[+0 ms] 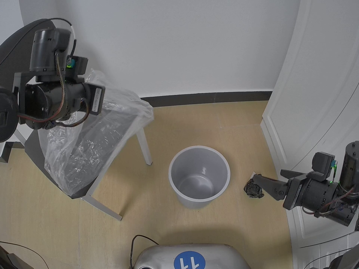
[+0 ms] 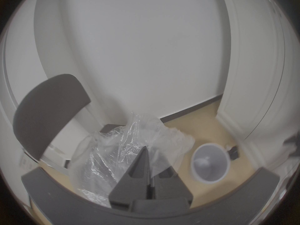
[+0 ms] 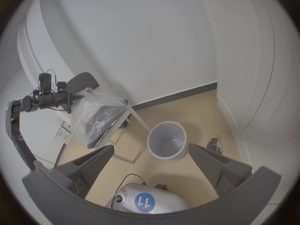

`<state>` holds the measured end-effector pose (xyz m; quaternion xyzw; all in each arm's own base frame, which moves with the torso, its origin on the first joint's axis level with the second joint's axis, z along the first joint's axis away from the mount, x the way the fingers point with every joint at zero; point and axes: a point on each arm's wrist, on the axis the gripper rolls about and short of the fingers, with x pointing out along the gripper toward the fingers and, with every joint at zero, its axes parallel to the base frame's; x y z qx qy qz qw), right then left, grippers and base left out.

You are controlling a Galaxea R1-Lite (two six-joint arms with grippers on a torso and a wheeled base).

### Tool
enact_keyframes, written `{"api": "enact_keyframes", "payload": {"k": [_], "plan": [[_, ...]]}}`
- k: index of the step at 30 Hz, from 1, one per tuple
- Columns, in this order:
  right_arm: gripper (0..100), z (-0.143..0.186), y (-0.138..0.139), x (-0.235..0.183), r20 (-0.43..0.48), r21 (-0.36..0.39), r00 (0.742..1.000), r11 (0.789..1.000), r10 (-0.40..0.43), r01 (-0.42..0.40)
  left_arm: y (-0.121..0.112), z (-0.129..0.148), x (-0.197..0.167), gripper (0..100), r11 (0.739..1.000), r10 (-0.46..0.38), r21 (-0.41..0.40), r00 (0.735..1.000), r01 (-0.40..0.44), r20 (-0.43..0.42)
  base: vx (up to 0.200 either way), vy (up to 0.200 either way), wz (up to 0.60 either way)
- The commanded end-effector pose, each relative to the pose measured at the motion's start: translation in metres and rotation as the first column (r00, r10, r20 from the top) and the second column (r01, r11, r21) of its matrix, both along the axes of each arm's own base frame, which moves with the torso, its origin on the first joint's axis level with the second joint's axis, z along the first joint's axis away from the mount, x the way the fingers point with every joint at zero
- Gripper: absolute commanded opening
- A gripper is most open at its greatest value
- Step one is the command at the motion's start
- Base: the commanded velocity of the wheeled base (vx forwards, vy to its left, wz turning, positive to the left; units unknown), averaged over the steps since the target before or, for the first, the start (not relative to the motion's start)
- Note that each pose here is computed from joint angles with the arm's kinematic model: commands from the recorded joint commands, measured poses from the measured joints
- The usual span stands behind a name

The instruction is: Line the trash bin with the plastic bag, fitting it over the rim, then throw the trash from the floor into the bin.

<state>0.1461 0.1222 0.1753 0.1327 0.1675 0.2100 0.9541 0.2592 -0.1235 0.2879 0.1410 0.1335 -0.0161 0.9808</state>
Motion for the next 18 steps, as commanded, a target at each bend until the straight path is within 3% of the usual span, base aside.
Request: {"api": "enact_keyframes", "payload": {"k": [1,5,10,16,18], "plan": [[100,-0.007,0.01,-0.011,-0.053,0.039,0.995,0.996,0.085,-0.083,-0.031,0.014,-0.003,0,0.986,-0.112,-0.12,0.993,0.114,0.019,0.0,0.0,0.0],[100,-0.009,0.016,-0.013,-0.106,0.103,0.987,0.989,0.121,-0.11,-0.054,0.02,0.003,0,0.96,-0.142,-0.239,0.989,0.147,0.037,0.0,0.0,0.0],[100,-0.022,0.021,-0.012,-0.159,0.076,0.978,0.989,0.136,-0.126,-0.086,0.036,0.019,0,0.916,-0.163,-0.355,0.982,0.185,0.092,0.0,0.0,0.0],[100,-0.035,0.029,-0.006,-0.205,0.041,0.97,0.991,0.13,-0.125,-0.109,0.049,0.022,0,0.869,-0.187,-0.437,0.972,0.232,0.143,0.0,0.0,0.0],[100,-0.04,0.034,0.001,-0.216,0.067,0.969,0.992,0.116,-0.104,-0.117,0.052,0.022,0,0.855,-0.197,-0.456,0.968,0.246,0.153,0.0,0.0,0.0]]}}
